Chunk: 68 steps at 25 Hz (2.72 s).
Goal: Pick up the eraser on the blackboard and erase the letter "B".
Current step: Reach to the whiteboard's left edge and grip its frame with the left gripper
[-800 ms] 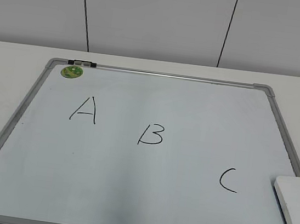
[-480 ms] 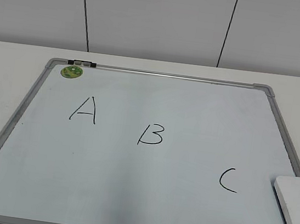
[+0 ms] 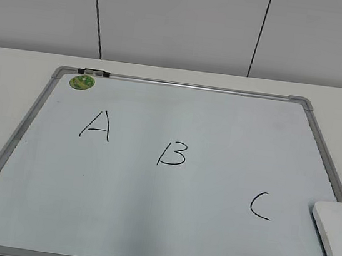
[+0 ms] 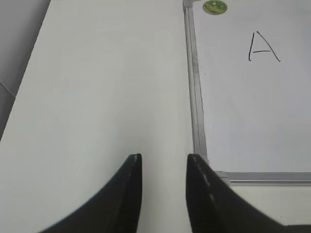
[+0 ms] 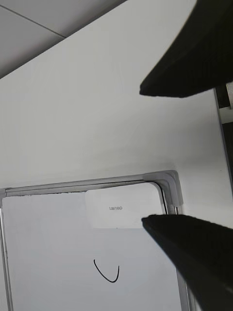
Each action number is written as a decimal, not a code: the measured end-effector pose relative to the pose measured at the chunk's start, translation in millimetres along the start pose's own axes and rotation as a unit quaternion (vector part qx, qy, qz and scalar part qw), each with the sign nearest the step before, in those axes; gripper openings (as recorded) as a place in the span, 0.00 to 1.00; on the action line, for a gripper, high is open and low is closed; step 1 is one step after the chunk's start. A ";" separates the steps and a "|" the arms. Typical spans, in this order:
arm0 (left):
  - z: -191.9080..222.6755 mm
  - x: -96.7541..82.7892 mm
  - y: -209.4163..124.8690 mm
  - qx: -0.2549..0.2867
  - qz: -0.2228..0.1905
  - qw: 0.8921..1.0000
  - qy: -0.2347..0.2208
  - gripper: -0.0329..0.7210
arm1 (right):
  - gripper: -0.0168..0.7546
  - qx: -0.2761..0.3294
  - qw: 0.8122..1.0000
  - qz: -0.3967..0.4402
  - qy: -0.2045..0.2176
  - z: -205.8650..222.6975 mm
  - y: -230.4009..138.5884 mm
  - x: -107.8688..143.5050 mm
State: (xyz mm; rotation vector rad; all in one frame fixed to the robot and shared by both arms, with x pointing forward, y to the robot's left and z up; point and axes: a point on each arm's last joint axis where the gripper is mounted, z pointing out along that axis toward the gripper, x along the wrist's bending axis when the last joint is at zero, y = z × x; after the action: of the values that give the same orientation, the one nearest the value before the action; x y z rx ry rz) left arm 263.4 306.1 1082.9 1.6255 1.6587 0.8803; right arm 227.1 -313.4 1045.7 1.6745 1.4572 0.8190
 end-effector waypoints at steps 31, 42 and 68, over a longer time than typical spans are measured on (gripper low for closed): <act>223.1 -26.6 164.7 0.289 -0.008 0.957 -0.016 0.36 | 0.74 0.000 1.000 0.000 0.000 0.0 0.0 0.0; 294.0 -32.5 153.4 0.349 -0.001 0.937 -0.023 0.36 | 0.74 0.000 1.000 0.000 0.000 0.0 0.0 0.0; 437.9 -44.4 93.2 0.439 -0.001 0.897 -0.045 0.36 | 0.74 0.000 1.000 0.000 0.000 0.0 0.0 0.0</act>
State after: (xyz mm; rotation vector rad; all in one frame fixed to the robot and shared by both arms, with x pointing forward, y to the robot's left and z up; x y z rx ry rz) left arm 678.0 272.9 911.4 2.1723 2.1383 -0.0136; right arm 227.1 -313.4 1045.7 1.6745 1.4572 0.8190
